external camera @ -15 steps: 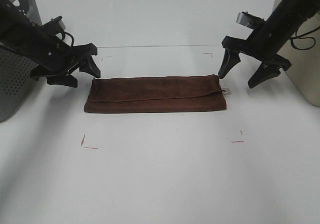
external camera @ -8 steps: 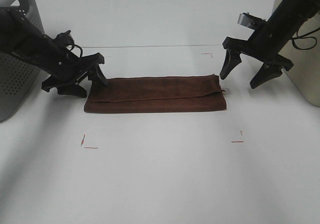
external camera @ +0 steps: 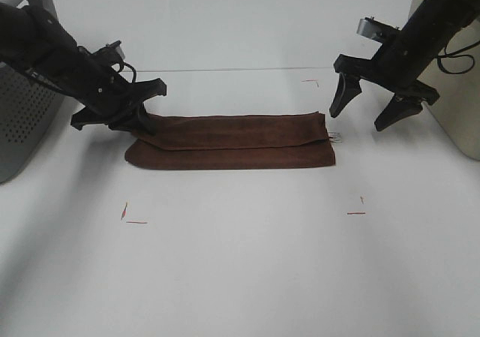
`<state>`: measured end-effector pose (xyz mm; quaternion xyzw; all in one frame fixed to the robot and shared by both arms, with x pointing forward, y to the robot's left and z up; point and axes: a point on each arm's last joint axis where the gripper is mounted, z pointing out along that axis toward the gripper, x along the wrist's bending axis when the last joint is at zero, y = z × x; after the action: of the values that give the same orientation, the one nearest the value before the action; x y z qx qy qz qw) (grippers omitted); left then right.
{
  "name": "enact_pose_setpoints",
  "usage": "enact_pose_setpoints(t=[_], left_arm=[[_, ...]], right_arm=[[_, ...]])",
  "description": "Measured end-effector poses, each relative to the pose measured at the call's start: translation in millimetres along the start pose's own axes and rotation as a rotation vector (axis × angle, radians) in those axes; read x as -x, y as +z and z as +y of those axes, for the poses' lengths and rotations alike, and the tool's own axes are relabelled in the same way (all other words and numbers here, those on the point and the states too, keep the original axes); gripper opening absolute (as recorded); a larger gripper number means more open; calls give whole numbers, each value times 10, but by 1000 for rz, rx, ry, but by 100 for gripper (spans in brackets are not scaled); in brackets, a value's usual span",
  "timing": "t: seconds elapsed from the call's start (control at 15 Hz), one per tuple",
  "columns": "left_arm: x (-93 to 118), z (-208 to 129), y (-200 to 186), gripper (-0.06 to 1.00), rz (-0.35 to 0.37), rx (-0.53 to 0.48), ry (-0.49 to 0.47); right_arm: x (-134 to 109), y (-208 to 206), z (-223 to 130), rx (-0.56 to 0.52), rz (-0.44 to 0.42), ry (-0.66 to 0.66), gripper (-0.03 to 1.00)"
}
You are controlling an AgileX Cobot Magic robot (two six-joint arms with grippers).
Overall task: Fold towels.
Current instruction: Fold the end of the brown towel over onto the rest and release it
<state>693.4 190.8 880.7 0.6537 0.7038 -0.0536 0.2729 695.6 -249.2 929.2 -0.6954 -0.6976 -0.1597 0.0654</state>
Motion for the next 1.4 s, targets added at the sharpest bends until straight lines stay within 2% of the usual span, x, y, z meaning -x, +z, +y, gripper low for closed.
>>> enact_pose_setpoints(t=[0.2, 0.4, 0.47, 0.53, 0.73, 0.8, 0.93, 1.0, 1.07, 1.2, 1.4], left_arm=[[70, 38, -241, 2, 47, 3, 45], [188, 126, -681, 2, 157, -21, 63], [245, 162, -807, 2, 168, -32, 54], [324, 200, -913, 2, 146, -45, 40], [744, 286, -1030, 2, -63, -10, 11], [908, 245, -960, 2, -104, -21, 20], [1132, 164, -699, 2, -129, -46, 23], [1269, 70, -366, 2, -129, -84, -2], [1305, 50, -287, 3, -129, -90, -7], [1454, 13, -95, 14, -141, -84, -24], [1622, -1, 9, 54, -173, -23, -48]], right_arm=[[1, 0, 6, 7, -1, 0, 79], [1, 0, 6, 7, -1, 0, 79], [1, 0, 6, 7, -1, 0, 79], [1, 0, 6, 7, -1, 0, 79], [-9, 0, 5, 5, 10, 6, 79], [-17, 0, 1, 1, 19, 11, 79], [-38, -1, 2, 1, 42, 24, 79], [-49, -2, 1, 0, 54, 31, 79], [-53, -2, 1, -1, 58, 34, 79], [-63, -3, 0, -2, 69, 40, 79], [-67, -4, -19, -23, 74, 40, 79]])
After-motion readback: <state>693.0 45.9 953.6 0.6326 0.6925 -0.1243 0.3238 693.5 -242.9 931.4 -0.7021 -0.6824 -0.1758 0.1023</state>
